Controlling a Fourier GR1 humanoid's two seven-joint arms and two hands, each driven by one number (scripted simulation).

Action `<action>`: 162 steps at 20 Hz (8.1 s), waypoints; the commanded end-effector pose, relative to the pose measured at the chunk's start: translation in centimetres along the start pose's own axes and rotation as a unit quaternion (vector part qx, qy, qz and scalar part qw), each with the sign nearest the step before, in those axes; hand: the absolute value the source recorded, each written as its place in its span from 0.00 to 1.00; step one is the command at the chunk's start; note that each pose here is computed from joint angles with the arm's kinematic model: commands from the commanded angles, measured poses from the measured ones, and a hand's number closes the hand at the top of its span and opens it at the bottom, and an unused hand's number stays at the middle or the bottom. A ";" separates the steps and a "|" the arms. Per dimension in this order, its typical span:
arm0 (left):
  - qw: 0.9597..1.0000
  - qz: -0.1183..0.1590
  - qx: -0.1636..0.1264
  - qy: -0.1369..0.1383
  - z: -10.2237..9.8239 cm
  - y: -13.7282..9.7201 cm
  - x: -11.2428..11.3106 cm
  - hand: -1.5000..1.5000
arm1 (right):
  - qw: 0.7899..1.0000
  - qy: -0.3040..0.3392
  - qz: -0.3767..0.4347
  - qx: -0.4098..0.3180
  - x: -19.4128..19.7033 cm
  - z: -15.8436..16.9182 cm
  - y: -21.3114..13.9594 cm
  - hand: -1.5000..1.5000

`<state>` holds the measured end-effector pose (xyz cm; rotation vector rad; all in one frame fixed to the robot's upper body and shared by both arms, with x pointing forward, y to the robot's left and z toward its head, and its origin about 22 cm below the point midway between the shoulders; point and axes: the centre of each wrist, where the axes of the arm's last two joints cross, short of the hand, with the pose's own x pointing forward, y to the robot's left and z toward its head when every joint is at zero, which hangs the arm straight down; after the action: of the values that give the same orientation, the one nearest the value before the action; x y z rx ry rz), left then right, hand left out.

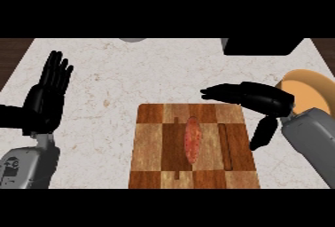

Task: Pick the sweet potato from the cutting board and place it in the pot

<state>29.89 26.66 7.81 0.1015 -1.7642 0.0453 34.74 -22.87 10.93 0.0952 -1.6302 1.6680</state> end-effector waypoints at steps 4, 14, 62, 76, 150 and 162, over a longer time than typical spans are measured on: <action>1.000 0.002 0.004 0.004 0.0 0.9 0.8 0.50 | 0.999 0.023 -0.009 0.036 0.5 -1.2 3.3 0.00; 1.000 -0.001 0.004 0.000 -0.5 0.9 0.1 0.50 | 1.000 -0.020 -0.002 0.005 2.0 -5.2 4.7 0.00; 1.000 -0.003 0.004 0.009 -0.3 0.0 -0.4 0.50 | 0.966 0.163 0.092 -0.181 4.2 -10.3 8.8 1.00; 1.000 0.001 -0.003 -0.001 -0.8 -0.6 -0.7 0.50 | 0.673 0.511 0.158 -0.511 11.9 -13.0 -4.6 1.00; 1.000 -0.008 0.009 -0.005 -1.0 -0.6 1.0 0.50 | 0.481 0.388 -0.123 -0.776 -3.0 28.1 -0.4 0.00; 1.000 -0.006 0.008 0.005 0.2 -0.7 0.0 0.50 | 0.474 0.385 -0.110 -0.784 0.1 39.6 5.4 0.00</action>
<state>29.90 26.27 7.73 0.1157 -1.7538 0.0531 16.33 -54.75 13.19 -1.1178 -1.5773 -0.5279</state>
